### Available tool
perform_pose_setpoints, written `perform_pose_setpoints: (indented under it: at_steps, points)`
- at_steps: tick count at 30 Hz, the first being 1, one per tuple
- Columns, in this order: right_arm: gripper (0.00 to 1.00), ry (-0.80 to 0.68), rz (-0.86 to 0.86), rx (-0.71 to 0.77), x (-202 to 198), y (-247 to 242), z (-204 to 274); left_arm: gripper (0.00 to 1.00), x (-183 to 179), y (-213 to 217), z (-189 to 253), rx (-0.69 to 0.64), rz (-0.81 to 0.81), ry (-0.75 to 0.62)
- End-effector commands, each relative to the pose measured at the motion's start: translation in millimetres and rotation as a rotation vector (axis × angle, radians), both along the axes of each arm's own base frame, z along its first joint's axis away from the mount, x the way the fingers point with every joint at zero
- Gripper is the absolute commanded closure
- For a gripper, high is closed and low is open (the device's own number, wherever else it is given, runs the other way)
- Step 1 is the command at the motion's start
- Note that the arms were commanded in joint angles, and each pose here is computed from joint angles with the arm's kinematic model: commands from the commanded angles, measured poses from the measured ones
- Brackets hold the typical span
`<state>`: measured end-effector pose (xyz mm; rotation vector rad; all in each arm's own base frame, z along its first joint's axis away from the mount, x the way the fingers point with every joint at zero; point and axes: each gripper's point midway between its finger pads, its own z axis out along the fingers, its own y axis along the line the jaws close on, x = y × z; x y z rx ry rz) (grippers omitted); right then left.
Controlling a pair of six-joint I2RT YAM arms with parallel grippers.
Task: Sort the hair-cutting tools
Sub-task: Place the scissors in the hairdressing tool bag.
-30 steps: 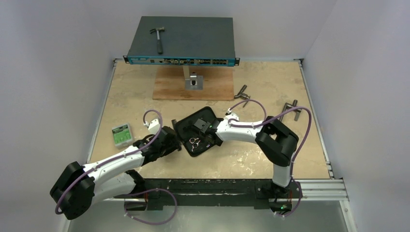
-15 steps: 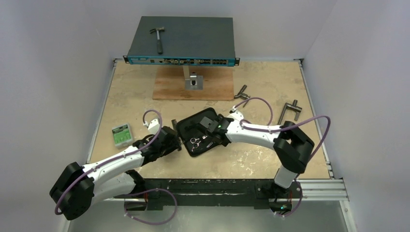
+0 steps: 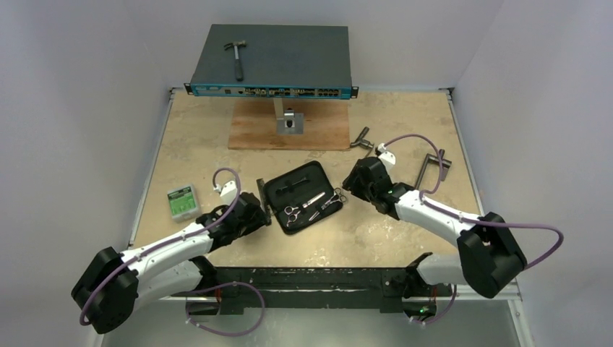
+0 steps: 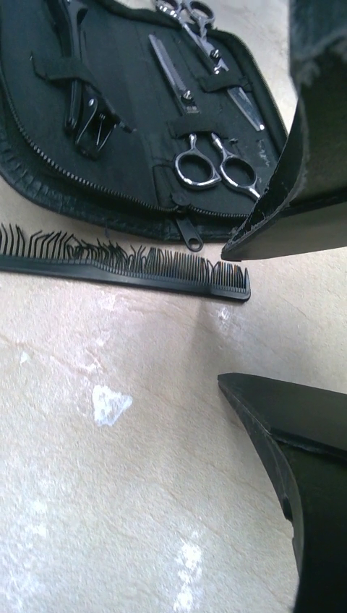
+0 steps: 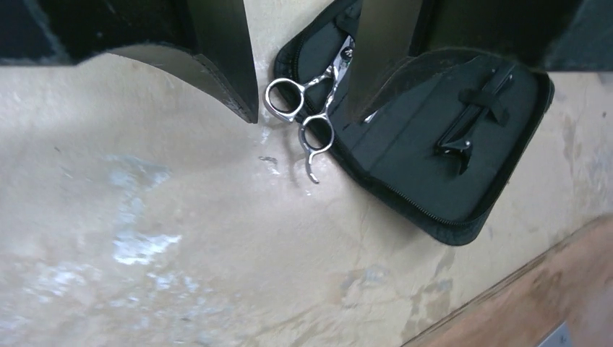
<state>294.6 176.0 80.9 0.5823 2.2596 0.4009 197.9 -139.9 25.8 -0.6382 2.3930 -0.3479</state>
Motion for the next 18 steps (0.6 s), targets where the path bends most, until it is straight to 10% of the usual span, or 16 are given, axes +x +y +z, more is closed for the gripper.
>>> perform_pose_setpoints:
  at_steps: [1, 18]
  points:
    - [0.51, -0.116, 0.243, 0.086, 16, 33, 13, 0.42, 4, -13, 7, -0.043, -0.077, -0.062]
    - [0.52, -0.032, 0.329, 0.049, 6, 34, -33, 0.42, 7, -28, 4, -0.062, -0.155, -0.068]
